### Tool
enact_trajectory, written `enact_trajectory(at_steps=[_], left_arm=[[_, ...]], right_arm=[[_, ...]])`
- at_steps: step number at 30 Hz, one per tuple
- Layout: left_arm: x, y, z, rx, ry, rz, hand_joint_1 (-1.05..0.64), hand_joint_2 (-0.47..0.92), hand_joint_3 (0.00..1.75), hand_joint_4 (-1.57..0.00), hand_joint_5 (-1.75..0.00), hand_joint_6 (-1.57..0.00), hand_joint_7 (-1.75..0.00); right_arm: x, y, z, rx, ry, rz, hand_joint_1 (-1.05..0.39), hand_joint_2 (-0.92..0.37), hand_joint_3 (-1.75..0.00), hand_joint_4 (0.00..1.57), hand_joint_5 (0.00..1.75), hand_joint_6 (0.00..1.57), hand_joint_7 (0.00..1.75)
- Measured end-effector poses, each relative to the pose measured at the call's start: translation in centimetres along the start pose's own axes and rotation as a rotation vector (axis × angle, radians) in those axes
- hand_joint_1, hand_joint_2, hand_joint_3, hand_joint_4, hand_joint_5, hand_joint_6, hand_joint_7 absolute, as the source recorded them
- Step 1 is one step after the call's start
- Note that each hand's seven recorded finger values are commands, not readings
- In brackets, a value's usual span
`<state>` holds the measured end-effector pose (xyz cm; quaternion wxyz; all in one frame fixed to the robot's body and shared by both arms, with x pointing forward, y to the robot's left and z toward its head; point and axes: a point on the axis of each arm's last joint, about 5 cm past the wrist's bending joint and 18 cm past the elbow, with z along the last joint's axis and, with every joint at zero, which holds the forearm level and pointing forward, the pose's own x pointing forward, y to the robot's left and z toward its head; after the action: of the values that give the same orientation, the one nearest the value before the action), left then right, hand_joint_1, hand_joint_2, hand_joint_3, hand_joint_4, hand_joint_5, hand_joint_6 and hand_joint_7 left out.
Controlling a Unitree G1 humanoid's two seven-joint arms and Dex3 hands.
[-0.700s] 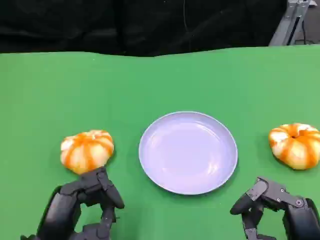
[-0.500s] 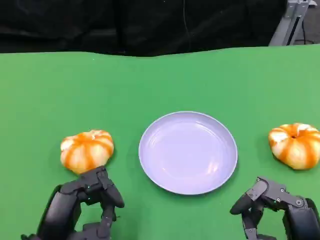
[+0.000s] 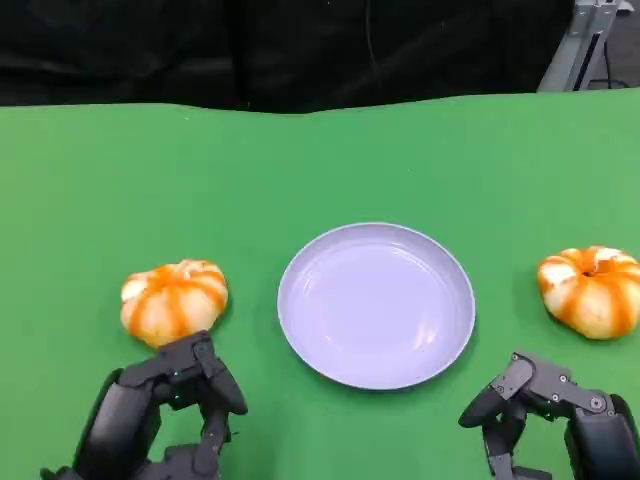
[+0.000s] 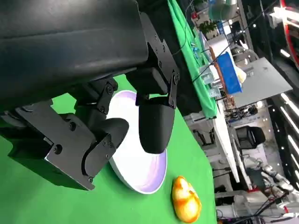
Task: Grasp the bread from the table and place it into the plate.
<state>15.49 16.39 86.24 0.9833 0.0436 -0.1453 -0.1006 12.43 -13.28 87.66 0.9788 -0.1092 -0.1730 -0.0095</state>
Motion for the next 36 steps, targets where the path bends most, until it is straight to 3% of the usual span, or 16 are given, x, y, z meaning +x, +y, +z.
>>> enact_trajectory(at_steps=[3,5,7,10,11,12,14,16,20,26,33,36], left_arm=[[0.0,0.1,0.0,0.002,-0.001,-0.006,0.05,0.42,1.32,-0.79,-1.74,-0.76,-1.55],[0.1,0.1,0.0,0.004,-0.001,-0.008,0.01,0.58,1.0,-0.69,-1.33,-0.73,-1.05],[0.2,0.5,0.0,0.018,0.004,-0.021,0.01,0.63,0.91,-0.68,-1.23,-0.75,-0.89],[0.3,1.1,0.1,0.036,0.014,-0.023,0.0,0.64,0.88,-0.68,-1.21,-0.76,-0.85],[0.3,1.1,0.1,0.037,0.014,-0.022,-0.12,0.77,0.52,-0.62,-0.94,-0.67,-0.59],[0.4,1.1,0.1,0.049,0.022,-0.031,-0.16,0.84,0.34,-0.62,-0.79,-0.67,-0.43],[1.0,1.7,0.4,0.129,0.059,-0.069,-0.24,0.9,0.17,-0.6,-0.63,-0.65,-0.26],[1.9,2.4,1.1,0.221,0.069,-0.089,-0.27,0.92,0.13,-0.59,-0.59,-0.65,-0.21],[3.5,3.0,2.2,0.361,0.087,-0.111,-0.4,0.92,0.07,-0.43,-0.48,-0.52,-0.09],[5.7,3.6,3.3,0.646,0.117,-0.159,-0.49,0.92,0.04,-0.3,-0.39,-0.44,-0.03],[7.9,3.6,3.0,0.968,0.111,-0.194,-0.55,0.91,0.01,-0.21,-0.33,-0.39,0.0],[8.4,3.1,2.8,1.043,0.131,-0.211,-0.58,0.92,0.01,-0.12,-0.29,-0.31,0.0]], right_arm=[[0.0,0.02,0.0,0.0,-0.001,0.0,0.07,-0.34,-1.33,0.88,1.73,0.82,1.37],[0.0,0.04,0.0,0.0,-0.001,-0.001,0.07,-0.33,-1.34,0.89,1.73,0.82,1.37],[0.0,0.11,0.0,-0.001,-0.002,-0.001,0.07,-0.33,-1.35,0.89,1.73,0.82,1.37],[0.0,0.13,0.0,-0.005,-0.003,0.0,0.07,-0.32,-1.36,0.9,1.73,0.82,1.37],[0.0,0.14,0.0,-0.005,-0.003,-0.001,0.07,-0.33,-1.36,0.89,1.73,0.82,1.37],[0.0,0.16,0.0,-0.004,-0.002,-0.002,0.07,-0.33,-1.36,0.89,1.73,0.82,1.37],[0.0,0.29,0.1,0.0,-0.002,-0.002,0.07,-0.34,-1.36,0.88,1.73,0.82,1.37],[0.0,0.33,0.1,0.002,0.0,-0.003,0.08,-0.34,-1.37,0.87,1.73,0.81,1.37],[0.0,0.34,0.1,0.002,0.002,-0.003,0.08,-0.35,-1.36,0.88,1.74,0.81,1.37],[0.0,0.28,0.1,0.015,0.007,-0.007,0.1,-0.35,-1.36,0.87,1.75,0.81,1.38],[0.0,0.24,0.1,0.017,0.003,-0.008,0.1,-0.36,-1.35,0.88,1.74,0.8,1.37],[0.0,0.22,0.1,0.018,0.004,-0.01,0.08,-0.35,-1.35,0.88,1.74,0.8,1.37]])
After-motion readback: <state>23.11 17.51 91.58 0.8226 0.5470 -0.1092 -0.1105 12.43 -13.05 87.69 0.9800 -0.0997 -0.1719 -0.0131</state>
